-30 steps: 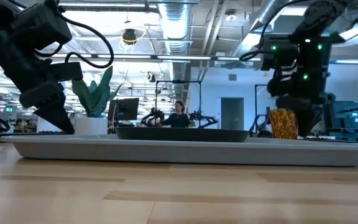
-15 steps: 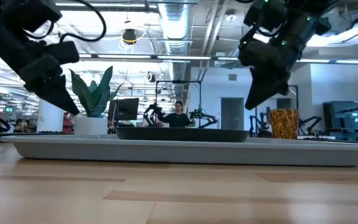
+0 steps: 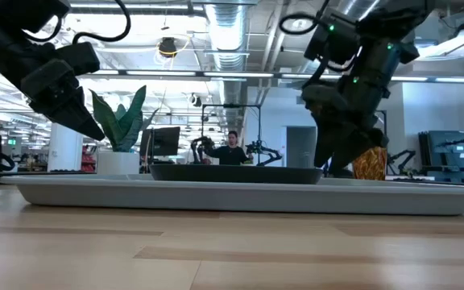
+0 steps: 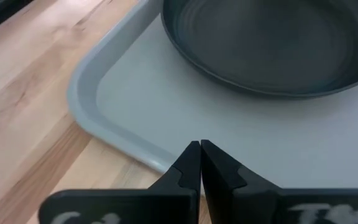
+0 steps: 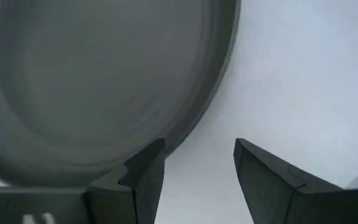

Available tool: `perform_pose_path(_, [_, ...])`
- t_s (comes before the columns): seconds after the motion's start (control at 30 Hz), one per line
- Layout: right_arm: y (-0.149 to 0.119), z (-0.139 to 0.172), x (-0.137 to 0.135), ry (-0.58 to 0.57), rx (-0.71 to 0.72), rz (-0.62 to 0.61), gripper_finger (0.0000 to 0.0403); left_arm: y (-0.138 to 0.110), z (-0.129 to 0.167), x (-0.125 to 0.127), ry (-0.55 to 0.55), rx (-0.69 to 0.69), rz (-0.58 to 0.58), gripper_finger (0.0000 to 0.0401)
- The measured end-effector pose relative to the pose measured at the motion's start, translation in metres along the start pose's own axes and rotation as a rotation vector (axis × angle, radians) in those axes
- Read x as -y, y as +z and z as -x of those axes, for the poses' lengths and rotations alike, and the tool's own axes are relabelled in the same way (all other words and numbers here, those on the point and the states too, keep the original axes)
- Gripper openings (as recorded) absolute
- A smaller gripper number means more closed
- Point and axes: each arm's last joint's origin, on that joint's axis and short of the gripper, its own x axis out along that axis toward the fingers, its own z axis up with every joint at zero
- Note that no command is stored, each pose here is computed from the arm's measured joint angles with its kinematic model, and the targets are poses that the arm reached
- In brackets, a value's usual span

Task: Pick and place plate/cup/fork/spoon on tray
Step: Adjust the gray tray and the black plate

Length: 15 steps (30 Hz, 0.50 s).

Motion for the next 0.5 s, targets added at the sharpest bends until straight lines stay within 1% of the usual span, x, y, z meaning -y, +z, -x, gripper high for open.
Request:
perform_pose_path(0.07, [0.002,-0.004,0.0,0.003,0.004,-0.009,0.0206,0.0,0.0,0.0,-0.002,0.002,0.002,0.0])
perform_pose_path(0.17, [0.003,-0.009,-0.002,0.036,0.003,-0.014,0.018,0.0,0.0,0.0,-0.002,0.004,0.003,0.0])
perform_pose_path(0.4, [0.002,-0.018,-0.003,0.044,-0.014,-0.014,0.0101,0.001,0.0,0.0,-0.003,0.007,0.015,0.0])
perform_pose_path(0.5, [0.002,-0.018,-0.003,0.045,-0.013,-0.014,0.0067,0.001,0.0,0.001,-0.003,0.011,0.018,0.0])
